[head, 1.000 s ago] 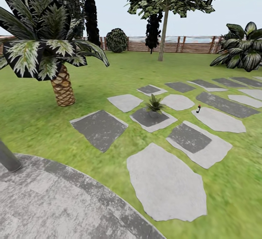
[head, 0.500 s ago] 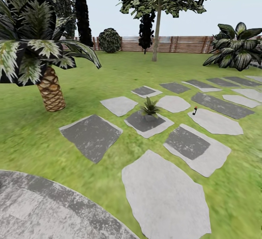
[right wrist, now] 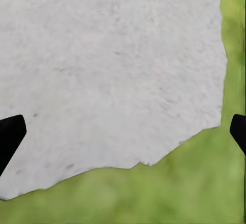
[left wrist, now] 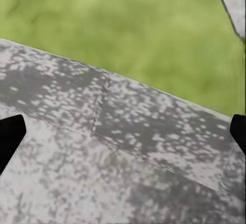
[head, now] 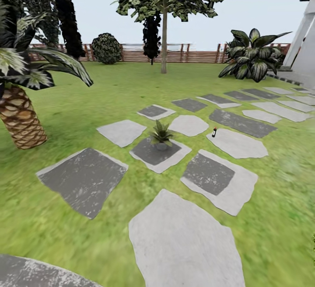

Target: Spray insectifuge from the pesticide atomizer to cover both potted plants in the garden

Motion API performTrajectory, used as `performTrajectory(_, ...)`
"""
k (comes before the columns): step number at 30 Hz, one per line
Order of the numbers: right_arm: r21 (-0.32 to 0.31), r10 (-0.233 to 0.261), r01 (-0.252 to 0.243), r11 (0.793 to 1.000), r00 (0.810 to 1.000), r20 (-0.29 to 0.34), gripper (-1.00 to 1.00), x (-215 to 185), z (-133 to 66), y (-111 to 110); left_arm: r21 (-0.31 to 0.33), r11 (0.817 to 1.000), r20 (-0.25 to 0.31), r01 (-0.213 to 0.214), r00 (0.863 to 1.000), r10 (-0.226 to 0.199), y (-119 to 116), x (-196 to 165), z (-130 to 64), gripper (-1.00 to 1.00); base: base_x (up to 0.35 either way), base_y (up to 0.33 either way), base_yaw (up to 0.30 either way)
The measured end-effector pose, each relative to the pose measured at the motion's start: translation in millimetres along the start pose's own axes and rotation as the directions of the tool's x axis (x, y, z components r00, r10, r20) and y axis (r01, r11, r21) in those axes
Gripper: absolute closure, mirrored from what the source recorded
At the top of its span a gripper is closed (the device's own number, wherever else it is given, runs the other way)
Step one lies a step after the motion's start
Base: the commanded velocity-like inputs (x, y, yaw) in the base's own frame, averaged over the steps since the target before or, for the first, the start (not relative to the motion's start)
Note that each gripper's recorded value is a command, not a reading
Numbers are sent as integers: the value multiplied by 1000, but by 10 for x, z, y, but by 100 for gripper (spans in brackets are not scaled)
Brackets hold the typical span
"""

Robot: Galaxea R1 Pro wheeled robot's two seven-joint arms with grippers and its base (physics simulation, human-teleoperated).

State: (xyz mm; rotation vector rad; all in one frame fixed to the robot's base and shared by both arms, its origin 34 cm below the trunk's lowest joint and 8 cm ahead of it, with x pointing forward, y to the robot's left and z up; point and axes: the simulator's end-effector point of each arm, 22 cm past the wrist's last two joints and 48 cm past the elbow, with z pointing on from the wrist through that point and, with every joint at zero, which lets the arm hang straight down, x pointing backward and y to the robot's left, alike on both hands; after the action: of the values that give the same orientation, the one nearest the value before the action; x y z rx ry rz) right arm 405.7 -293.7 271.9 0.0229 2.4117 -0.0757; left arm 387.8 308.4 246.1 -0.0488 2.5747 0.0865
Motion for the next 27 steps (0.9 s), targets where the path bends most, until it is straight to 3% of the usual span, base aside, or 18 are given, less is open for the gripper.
performTrajectory(27,-1,-1,1,1000,1000,0,-100,0,0,4,4,1000,-1,-11,1000,11,-10,6,-1,-100,337,43,-300)
